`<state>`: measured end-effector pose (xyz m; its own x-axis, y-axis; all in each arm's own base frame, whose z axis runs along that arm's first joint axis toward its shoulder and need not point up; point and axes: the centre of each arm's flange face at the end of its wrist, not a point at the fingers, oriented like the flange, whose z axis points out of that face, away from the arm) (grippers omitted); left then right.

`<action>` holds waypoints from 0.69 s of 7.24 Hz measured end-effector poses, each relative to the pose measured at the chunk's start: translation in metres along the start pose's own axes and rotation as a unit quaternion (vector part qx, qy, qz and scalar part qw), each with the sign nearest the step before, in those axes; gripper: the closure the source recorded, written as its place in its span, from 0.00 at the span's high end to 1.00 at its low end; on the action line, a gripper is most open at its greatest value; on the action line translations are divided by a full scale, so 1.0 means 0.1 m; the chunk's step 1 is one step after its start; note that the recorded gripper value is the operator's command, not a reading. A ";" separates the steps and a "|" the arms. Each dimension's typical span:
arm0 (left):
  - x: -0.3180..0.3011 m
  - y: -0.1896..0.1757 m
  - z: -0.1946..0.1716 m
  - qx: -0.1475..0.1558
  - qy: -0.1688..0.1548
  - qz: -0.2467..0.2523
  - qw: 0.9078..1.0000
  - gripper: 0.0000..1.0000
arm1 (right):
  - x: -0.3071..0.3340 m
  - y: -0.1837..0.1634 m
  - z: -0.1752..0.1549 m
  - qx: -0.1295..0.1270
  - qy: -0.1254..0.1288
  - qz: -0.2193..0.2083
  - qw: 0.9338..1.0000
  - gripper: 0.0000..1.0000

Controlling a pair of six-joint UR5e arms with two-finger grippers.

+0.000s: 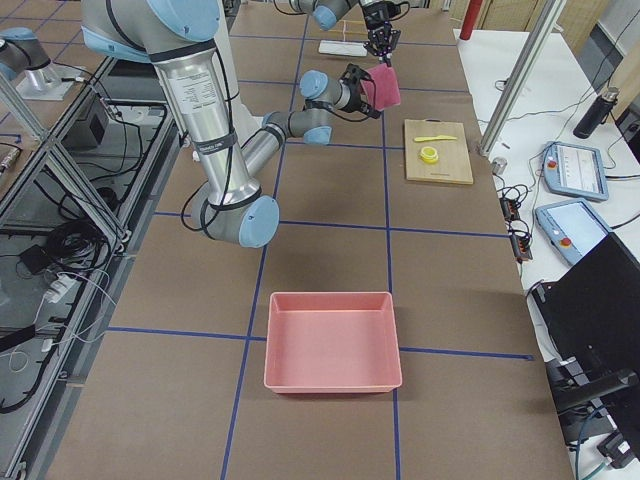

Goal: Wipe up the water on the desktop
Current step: 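Close the right gripper on the towel while the left gripper holds it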

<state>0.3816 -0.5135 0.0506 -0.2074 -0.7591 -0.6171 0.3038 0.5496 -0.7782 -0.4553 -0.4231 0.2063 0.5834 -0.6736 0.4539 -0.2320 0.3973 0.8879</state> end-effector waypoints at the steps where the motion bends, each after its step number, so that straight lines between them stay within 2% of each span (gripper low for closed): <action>1: -0.03 -0.05 0.02 0.003 -0.003 0.001 1.000 0.00 | 0.00 0.00 -0.01 0.001 0.000 0.000 1.000 0.49; 4: -0.11 -0.16 0.03 0.010 -0.007 0.001 1.000 0.00 | 0.03 0.01 -0.05 0.011 -0.005 0.003 1.000 0.44; 5: -0.12 -0.16 0.01 0.010 -0.007 0.001 1.000 0.00 | 0.03 0.02 -0.05 0.012 -0.005 0.003 1.000 0.56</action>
<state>0.3802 -0.5136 0.0710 -0.1941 -0.7622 -0.6175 0.3221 0.5451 -0.7740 -0.4496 -0.4212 0.2091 0.5735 -0.6782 0.4596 -0.2542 0.3861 0.8868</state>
